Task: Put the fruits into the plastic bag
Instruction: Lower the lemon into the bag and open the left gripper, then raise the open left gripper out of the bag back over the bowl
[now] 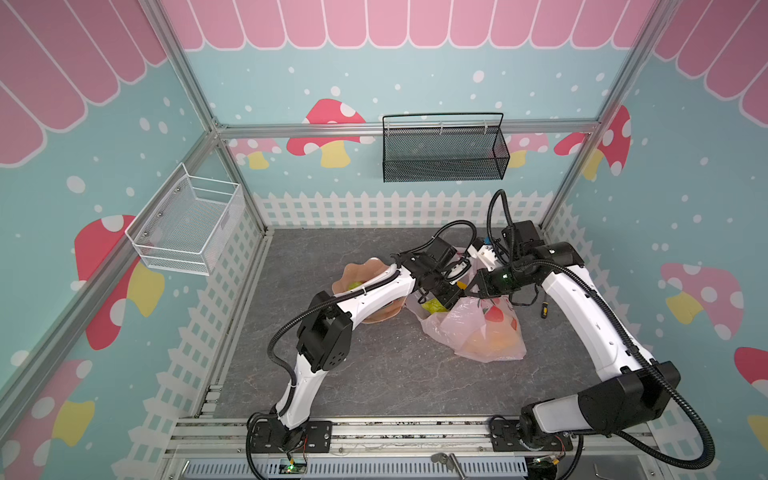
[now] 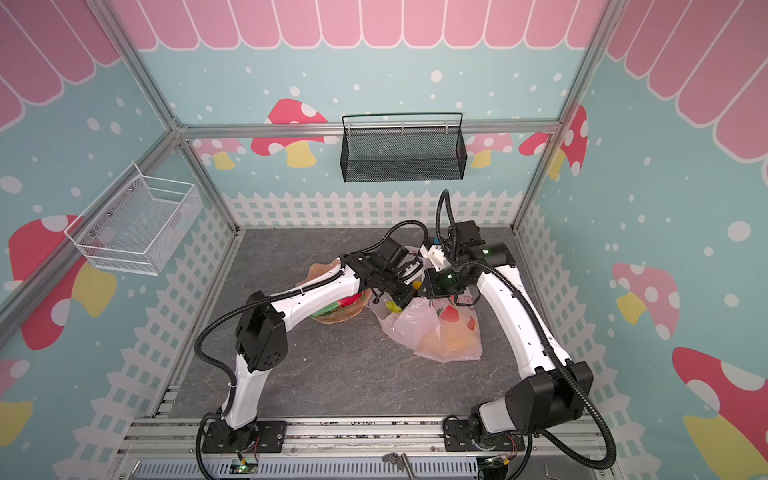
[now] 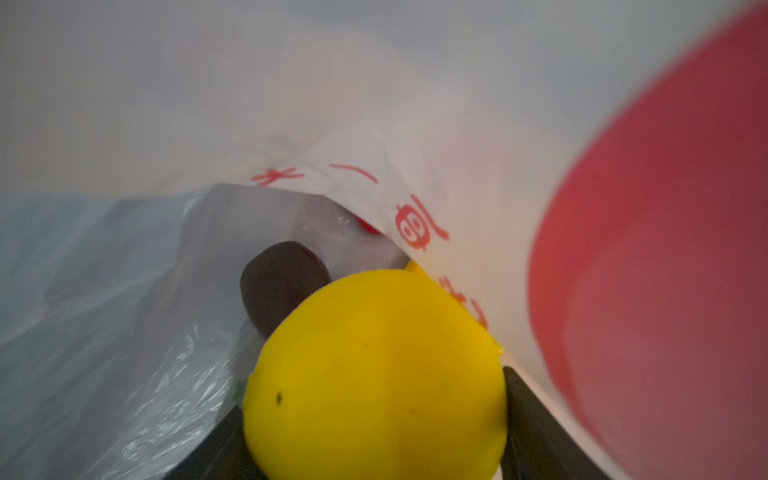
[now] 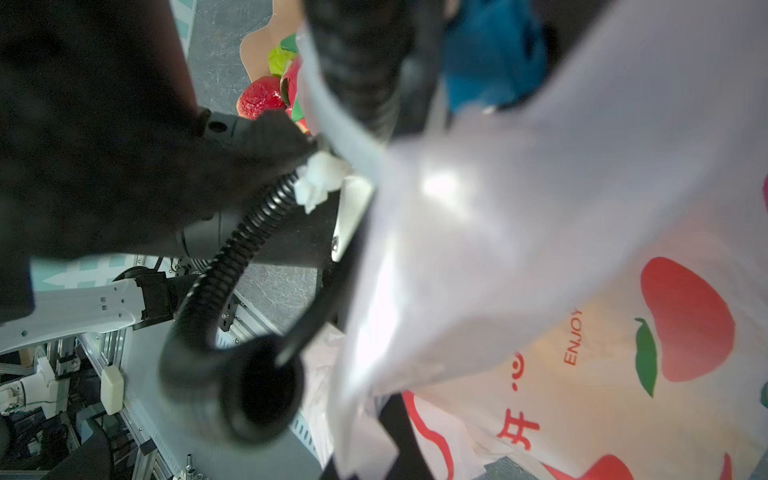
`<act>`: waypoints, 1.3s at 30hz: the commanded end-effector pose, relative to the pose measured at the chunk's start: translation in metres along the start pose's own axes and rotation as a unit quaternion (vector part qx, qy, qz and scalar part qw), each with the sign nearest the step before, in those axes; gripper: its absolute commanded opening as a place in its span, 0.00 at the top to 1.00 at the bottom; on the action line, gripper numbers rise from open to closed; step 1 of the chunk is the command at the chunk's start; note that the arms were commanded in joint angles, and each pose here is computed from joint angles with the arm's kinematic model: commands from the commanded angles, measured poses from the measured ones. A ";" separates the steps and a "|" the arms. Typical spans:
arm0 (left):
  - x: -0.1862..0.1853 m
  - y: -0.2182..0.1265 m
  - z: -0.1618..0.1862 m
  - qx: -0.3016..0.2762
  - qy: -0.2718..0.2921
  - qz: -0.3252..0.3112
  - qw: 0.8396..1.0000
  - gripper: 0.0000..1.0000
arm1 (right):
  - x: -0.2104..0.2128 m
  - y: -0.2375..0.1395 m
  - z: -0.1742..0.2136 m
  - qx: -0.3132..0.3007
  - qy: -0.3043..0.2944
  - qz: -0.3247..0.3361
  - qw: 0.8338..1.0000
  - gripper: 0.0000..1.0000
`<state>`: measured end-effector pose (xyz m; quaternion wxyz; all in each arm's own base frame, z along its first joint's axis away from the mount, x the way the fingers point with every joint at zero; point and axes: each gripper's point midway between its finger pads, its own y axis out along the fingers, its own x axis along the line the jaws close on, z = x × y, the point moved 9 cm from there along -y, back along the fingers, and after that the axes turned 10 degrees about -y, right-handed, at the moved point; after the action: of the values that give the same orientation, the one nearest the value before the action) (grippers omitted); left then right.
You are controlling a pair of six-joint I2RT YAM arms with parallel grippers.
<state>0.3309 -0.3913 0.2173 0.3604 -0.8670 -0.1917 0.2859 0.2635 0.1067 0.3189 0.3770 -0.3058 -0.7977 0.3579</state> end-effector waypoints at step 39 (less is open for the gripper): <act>0.052 -0.156 0.071 -0.035 -0.246 -0.128 0.960 0.02 | 0.000 0.004 -0.001 0.006 -0.011 -0.004 1.000 1.00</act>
<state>0.3094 -0.2523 0.2730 0.2936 -0.7798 -0.3492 0.4287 0.2659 0.1073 0.3166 0.3785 -0.3056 -0.7964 0.3594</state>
